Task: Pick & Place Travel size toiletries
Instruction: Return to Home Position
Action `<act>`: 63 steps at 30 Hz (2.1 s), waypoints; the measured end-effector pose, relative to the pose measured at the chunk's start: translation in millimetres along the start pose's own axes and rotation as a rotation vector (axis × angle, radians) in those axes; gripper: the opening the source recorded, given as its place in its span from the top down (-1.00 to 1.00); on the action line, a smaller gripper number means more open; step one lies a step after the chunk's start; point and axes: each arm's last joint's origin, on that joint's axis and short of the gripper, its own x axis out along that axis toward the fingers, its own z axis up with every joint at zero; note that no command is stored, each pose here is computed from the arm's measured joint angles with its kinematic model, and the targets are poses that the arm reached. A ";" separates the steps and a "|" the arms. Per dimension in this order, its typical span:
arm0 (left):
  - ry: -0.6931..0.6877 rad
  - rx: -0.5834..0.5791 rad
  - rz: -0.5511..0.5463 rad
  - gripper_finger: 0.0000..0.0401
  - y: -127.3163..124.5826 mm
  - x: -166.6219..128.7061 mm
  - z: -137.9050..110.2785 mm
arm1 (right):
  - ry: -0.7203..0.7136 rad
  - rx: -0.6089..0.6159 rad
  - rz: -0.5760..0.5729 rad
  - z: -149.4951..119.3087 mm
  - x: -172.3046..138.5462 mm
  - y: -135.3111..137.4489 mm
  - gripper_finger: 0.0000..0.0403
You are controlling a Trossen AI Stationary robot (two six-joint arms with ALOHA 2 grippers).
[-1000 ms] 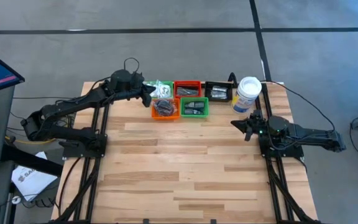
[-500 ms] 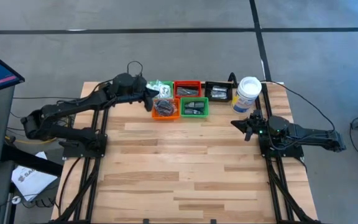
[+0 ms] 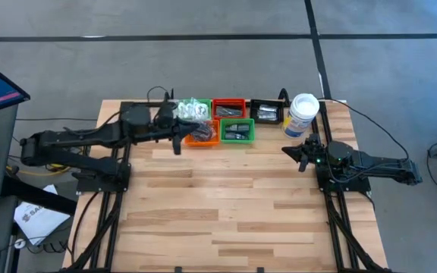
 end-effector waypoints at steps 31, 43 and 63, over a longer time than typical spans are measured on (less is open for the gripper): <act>-0.204 0.013 -0.260 1.00 9.0 -120.4 -63.2 | 0.000 0.000 0.000 -0.1 0.0 -0.1 1.00; -0.288 0.054 -0.281 1.00 21.4 -137.5 -91.5 | 0.000 0.000 0.000 -0.1 0.0 0.0 1.00; -0.312 0.052 -0.425 0.99 26.7 -134.4 -124.7 | 0.000 0.000 0.000 -0.1 0.0 0.0 1.00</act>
